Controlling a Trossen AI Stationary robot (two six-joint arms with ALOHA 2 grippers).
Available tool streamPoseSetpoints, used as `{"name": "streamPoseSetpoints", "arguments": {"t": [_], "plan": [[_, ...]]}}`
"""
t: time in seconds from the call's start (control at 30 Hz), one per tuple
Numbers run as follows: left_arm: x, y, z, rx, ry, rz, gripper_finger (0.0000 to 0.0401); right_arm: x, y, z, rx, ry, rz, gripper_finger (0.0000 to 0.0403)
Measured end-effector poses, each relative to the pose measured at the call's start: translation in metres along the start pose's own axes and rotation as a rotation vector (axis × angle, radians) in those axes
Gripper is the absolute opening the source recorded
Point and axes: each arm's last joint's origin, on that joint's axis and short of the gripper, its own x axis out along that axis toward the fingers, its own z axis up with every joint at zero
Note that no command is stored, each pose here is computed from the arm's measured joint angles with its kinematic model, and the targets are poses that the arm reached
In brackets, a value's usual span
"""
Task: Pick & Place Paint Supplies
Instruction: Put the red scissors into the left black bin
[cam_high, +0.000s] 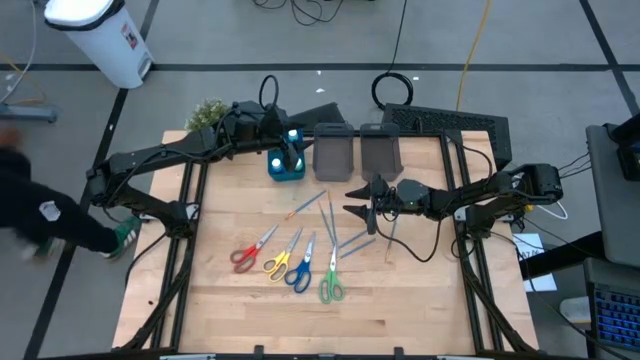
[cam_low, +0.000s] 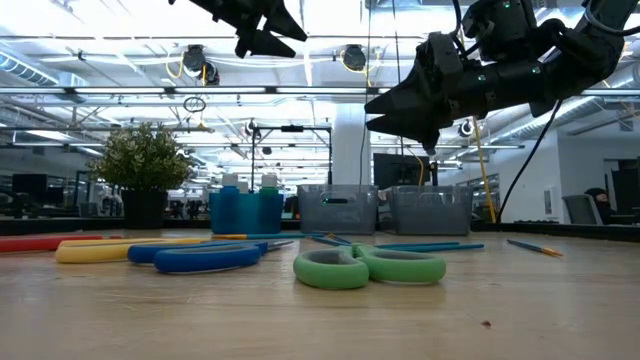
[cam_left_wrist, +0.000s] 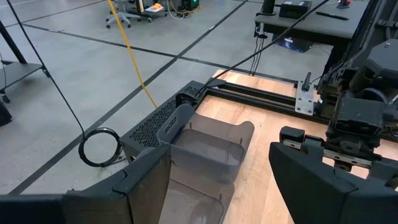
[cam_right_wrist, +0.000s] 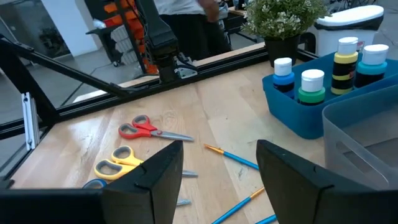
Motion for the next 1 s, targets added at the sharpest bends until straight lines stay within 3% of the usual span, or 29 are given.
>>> {"name": "streamPoseSetpoints", "arguments": {"t": [1.0], "plan": [[0.0, 0.0, 0.0, 0.0, 0.0, 0.0, 0.028, 0.0, 0.0, 0.0, 0.019, 0.0, 0.0, 0.0196]]}}
